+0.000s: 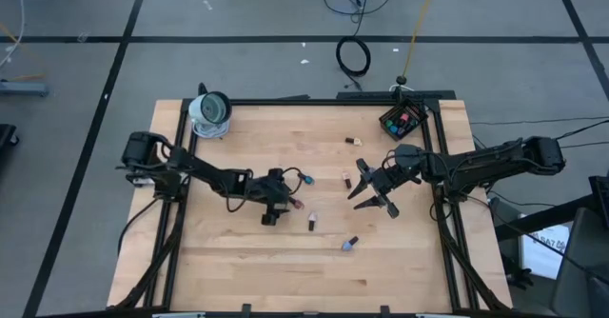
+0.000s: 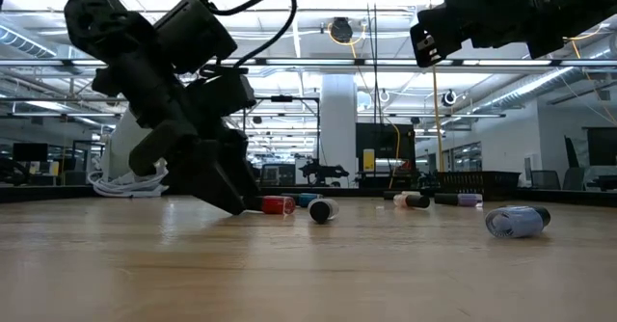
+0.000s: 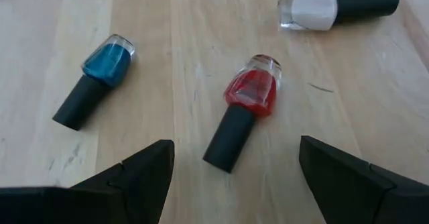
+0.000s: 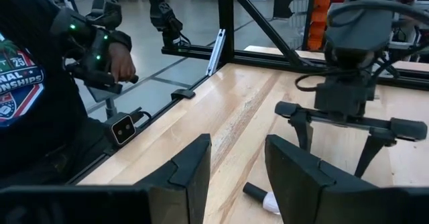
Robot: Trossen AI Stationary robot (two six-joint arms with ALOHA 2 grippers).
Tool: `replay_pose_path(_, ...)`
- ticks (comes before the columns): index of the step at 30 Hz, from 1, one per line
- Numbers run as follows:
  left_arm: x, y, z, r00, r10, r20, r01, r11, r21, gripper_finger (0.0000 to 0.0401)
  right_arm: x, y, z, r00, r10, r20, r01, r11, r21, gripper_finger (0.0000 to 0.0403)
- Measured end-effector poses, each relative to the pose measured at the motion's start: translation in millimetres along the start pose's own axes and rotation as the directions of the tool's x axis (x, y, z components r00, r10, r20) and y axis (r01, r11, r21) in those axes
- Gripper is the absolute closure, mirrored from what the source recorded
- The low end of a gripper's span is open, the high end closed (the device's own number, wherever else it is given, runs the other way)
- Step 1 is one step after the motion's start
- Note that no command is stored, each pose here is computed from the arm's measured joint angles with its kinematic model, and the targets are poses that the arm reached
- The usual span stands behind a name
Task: Pick & Place Nail Polish
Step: Put the red nail polish into the black bin
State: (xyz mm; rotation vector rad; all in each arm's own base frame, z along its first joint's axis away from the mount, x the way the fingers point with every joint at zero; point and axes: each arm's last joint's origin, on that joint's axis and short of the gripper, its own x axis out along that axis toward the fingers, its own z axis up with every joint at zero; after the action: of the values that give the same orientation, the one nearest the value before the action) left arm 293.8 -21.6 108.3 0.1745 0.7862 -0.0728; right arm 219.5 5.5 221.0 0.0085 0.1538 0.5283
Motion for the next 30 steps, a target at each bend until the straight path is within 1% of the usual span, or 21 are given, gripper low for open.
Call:
replay_pose_path(5, 0.5, 8.1, -1.3, 1.000, -0.010, 0.000, 0.010, 1.000, -0.020, 0.0091, 0.0, 0.0, 0.0, 1.000, 0.000, 0.000, 0.000, 1.000, 0.000, 0.0273)
replay_pose_path(8, 0.6, 11.6, -2.6, 0.998, -0.062, 0.001, 0.062, 0.998, -0.012, 0.0091, 0.0, 0.0, 0.1, 1.000, 0.000, 0.000, 0.000, 1.000, 0.000, 0.0273)
replay_pose_path(11, 0.6, 15.0, -3.2, 0.997, -0.081, 0.004, 0.081, 0.997, 0.002, 0.0091, 0.0, 0.0, 0.1, 1.000, 0.000, 0.001, 0.000, 1.000, -0.001, 0.0273)
replay_pose_path(14, 0.7, 19.2, -4.5, 0.994, -0.109, 0.005, 0.109, 0.994, -0.009, 0.0091, 0.0, 0.0, 0.4, 1.000, -0.001, 0.004, 0.001, 1.000, -0.002, 0.0273)
replay_pose_path(19, 0.7, 24.4, -5.6, 0.993, -0.115, 0.009, 0.115, 0.993, -0.021, 0.0098, 0.0, 0.0, 0.4, 1.000, -0.001, 0.004, 0.001, 1.000, -0.002, 0.0273)
replay_pose_path(22, 0.7, 26.1, -5.5, 0.994, -0.110, 0.014, 0.110, 0.994, -0.024, 0.0123, 0.0, 0.0, 0.2, 1.000, 0.000, 0.002, 0.000, 1.000, -0.001, 0.0273)
replay_pose_path(27, 0.7, 26.0, -3.5, 0.994, -0.106, 0.035, 0.107, 0.994, -0.028, 0.0193, 0.0, 0.0, 0.0, 1.000, 0.000, 0.000, 0.000, 1.000, 0.000, 0.0273)
replay_pose_path(30, 0.7, 20.6, -1.7, 0.992, -0.117, 0.043, 0.119, 0.992, -0.030, 0.0234, 0.0, 0.0, 0.1, 1.000, 0.000, 0.000, 0.000, 1.000, 0.006, 0.0273)
